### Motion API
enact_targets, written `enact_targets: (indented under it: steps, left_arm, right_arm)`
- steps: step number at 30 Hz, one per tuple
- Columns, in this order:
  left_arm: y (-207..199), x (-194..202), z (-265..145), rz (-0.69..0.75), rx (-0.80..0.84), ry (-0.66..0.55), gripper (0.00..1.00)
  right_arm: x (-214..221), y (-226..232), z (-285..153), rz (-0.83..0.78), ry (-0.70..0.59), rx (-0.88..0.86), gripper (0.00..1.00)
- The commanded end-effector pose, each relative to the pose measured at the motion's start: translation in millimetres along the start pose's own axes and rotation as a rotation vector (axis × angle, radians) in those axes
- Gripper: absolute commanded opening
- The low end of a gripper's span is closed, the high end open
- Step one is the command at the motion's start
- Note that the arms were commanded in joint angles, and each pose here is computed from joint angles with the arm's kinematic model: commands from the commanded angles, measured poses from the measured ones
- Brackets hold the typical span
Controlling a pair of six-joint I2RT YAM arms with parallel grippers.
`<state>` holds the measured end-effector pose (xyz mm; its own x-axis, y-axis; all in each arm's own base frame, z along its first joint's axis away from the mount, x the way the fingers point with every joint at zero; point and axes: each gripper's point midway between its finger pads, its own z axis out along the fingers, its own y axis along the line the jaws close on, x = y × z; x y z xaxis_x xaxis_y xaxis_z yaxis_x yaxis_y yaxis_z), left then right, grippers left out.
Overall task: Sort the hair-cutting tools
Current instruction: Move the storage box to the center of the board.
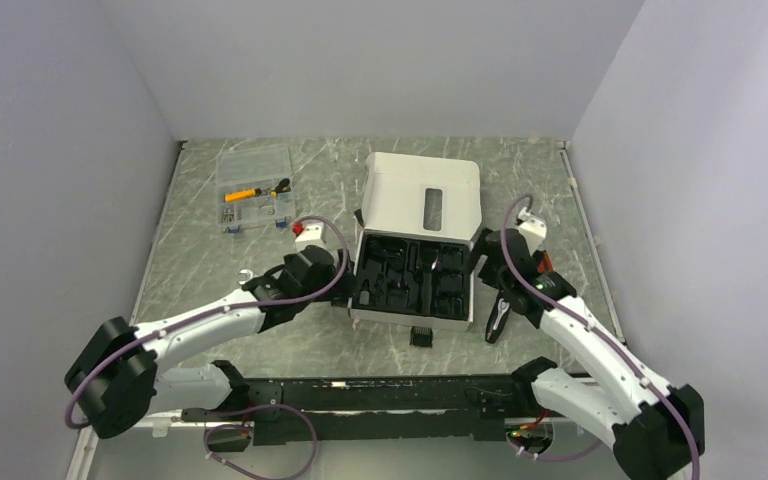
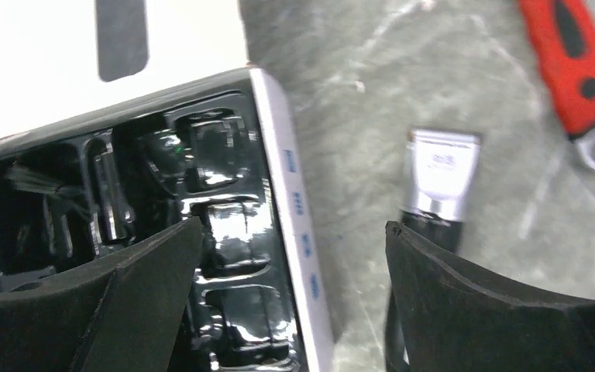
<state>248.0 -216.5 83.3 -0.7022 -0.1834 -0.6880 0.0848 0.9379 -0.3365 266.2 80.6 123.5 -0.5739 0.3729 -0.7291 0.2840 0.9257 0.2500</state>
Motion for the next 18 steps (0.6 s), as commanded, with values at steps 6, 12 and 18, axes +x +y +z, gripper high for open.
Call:
enact_targets:
  steps: [6,12,18]
  left_arm:
    - [5,-30,-40,-0.143,0.037,-0.144,0.99]
    - [3,-32,-59,-0.147,0.146,-0.209,0.99]
    - [1,-27,-66,-0.133,0.193,-0.206,0.99]
  right_arm:
    - [13,-65,-28,0.136,-0.013,0.225,0.91]
    - [13,-67,-27,0.179,0.012,0.263,0.91]
    - [18,-68,-21,0.174,0.041,0.265,0.91]
